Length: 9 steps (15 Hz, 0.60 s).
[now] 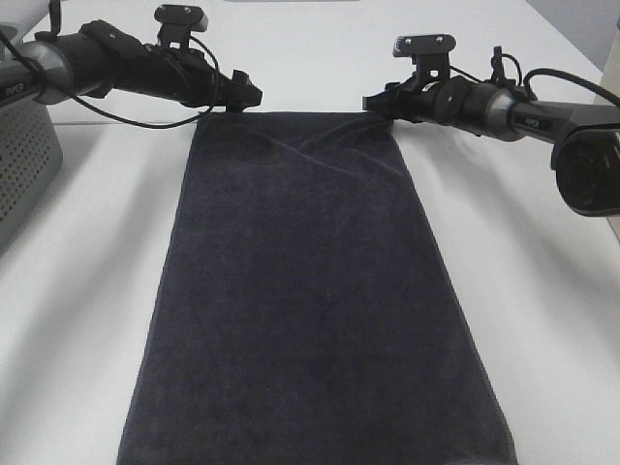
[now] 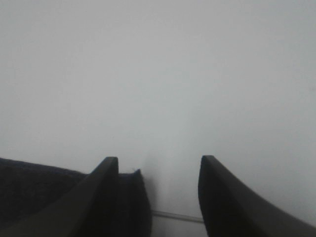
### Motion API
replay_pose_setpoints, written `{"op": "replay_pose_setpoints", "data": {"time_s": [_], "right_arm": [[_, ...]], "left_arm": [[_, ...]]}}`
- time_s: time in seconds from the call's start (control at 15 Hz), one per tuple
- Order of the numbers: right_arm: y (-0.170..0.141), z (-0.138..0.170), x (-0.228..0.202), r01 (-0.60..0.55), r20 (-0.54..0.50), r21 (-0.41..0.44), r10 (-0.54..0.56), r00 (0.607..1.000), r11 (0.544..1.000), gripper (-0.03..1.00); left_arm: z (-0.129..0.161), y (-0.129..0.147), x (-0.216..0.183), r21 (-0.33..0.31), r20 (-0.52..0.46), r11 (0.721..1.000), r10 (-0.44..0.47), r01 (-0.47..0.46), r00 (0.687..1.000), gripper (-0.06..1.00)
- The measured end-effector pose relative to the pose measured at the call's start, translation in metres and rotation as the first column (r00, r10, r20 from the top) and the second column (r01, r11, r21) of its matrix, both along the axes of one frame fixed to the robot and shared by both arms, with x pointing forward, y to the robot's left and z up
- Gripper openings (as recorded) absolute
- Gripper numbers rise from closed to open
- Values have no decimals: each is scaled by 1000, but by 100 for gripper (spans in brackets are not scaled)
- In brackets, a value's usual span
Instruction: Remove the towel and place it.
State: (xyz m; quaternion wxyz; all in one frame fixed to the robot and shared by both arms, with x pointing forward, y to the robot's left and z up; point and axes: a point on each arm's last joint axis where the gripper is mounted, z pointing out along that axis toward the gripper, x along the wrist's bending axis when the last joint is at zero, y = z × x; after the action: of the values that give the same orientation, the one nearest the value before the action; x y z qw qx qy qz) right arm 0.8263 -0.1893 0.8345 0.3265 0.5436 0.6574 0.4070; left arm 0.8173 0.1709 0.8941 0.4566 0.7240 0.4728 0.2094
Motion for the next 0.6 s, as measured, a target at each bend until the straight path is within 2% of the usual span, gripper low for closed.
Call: {"op": "replay_pose_setpoints", "data": {"time_s": [0.13,0.27,0.4,0.47,0.6], "right_arm": [[4,23,-4,-42,-91,21,43,995,999,50],[10,52,-16,-118,-239,35,123,963,992,50],[14,87,-36,-188,-405,69,200,892,980,50],[15,102,-48,-203,-495,99,225,839,974,50],[13,142,-73,-181,-620,139,228,751,974,50]], "left_arm": [[-1,-1,-1,1,-9,1000,-11,11,1000,91],[3,-4,-6,15,-46,997,-76,77,996,91],[23,-5,-16,81,-94,981,-167,175,981,91],[39,-4,-22,86,-148,979,-171,185,974,91],[78,6,-37,130,-270,984,-85,124,959,91]]}}
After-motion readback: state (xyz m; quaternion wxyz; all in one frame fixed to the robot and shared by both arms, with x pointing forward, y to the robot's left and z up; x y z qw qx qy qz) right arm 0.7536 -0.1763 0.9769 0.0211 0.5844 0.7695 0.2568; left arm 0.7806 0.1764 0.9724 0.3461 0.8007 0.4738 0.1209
